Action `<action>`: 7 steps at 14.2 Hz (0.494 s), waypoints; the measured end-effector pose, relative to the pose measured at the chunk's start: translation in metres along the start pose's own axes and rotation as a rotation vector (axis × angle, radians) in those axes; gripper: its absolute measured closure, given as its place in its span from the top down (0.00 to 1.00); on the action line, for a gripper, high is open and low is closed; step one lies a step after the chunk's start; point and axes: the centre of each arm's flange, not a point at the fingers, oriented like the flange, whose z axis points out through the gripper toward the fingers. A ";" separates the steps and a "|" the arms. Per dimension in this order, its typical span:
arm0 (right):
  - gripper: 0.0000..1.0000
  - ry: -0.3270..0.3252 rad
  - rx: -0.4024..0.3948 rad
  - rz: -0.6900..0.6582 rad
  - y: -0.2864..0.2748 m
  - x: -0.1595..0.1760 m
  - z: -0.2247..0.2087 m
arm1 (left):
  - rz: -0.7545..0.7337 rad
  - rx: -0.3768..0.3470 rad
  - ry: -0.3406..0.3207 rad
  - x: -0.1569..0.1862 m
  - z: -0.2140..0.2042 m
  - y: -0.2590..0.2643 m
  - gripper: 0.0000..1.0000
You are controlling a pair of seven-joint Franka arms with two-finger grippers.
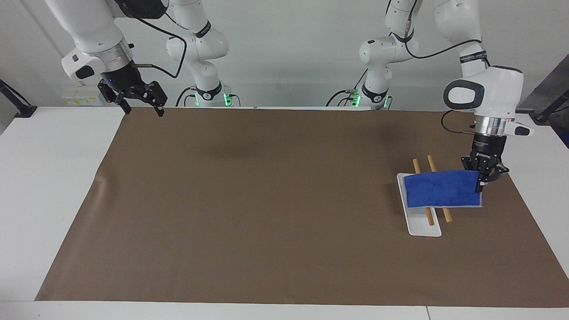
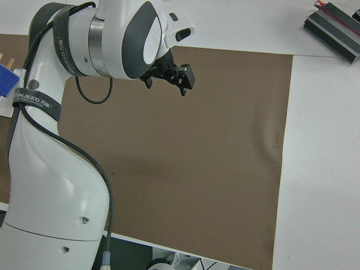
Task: Right arm passes towel to left arm to hang
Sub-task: 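Open the left gripper and pull it back from the towel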
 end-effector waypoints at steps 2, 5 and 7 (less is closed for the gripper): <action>1.00 0.000 0.000 -0.001 0.000 0.000 0.000 | -0.035 0.000 0.000 0.000 0.000 0.000 0.40; 1.00 0.000 0.000 0.000 0.001 -0.001 -0.001 | -0.052 -0.002 0.004 0.004 -0.001 0.001 0.74; 1.00 -0.001 0.001 0.004 0.002 -0.001 -0.001 | -0.072 -0.002 0.013 0.015 -0.003 0.003 0.98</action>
